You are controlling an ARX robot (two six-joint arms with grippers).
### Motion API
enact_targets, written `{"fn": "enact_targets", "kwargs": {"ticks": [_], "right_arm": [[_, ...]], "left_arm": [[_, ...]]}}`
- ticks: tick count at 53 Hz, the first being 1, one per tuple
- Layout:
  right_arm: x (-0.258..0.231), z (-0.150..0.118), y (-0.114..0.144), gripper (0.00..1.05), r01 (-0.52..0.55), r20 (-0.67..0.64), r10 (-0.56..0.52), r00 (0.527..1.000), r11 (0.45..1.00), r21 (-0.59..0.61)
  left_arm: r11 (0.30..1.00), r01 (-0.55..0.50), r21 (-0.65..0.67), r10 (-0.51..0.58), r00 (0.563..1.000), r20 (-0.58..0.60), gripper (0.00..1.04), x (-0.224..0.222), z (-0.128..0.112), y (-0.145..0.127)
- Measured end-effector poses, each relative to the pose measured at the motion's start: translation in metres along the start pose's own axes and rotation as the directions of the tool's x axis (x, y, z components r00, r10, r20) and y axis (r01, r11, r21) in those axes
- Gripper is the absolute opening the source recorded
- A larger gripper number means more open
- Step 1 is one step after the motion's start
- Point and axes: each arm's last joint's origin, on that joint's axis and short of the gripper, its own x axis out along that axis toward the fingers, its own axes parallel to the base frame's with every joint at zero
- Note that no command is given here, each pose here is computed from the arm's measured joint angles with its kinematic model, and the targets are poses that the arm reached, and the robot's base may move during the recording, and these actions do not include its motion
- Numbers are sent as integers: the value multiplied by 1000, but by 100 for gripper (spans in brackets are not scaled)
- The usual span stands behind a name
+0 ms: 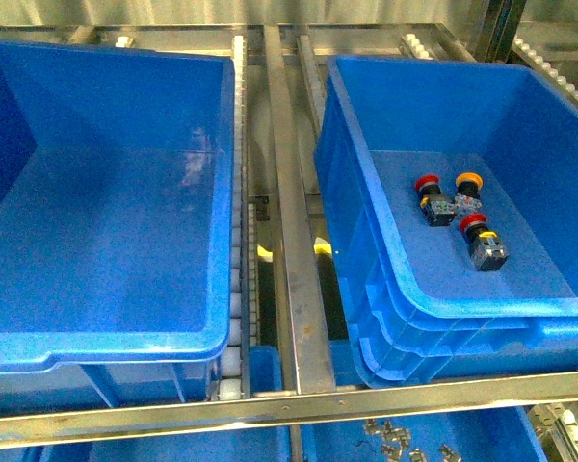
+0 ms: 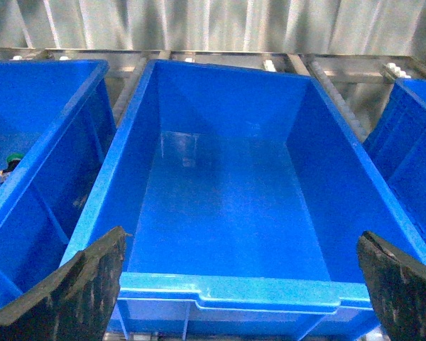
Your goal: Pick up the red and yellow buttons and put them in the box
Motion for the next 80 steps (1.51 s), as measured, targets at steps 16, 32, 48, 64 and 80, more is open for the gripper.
{"fn": "enact_targets", "kwargs": {"ticks": [16,32,48,64,80], "right_arm": [[-12,-2,0,3,0,-3,0,1000,1000,0],[-12,-2,0,19,0,-3,0,1000,1000,0],[-12,-2,0,81,0,-3,0,1000,1000,0],[-12,-2,0,98,0,-3,0,1000,1000,0],[-12,-2,0,98,0,-3,0,1000,1000,0]], "left_arm": [[1000,0,0,0,1000,0,97,0,0,0],[1000,0,0,0,1000,0,97,0,0,0],[1000,0,0,0,1000,0,97,0,0,0],[1000,0,0,0,1000,0,97,0,0,0],[1000,0,0,0,1000,0,97,0,0,0]]}}
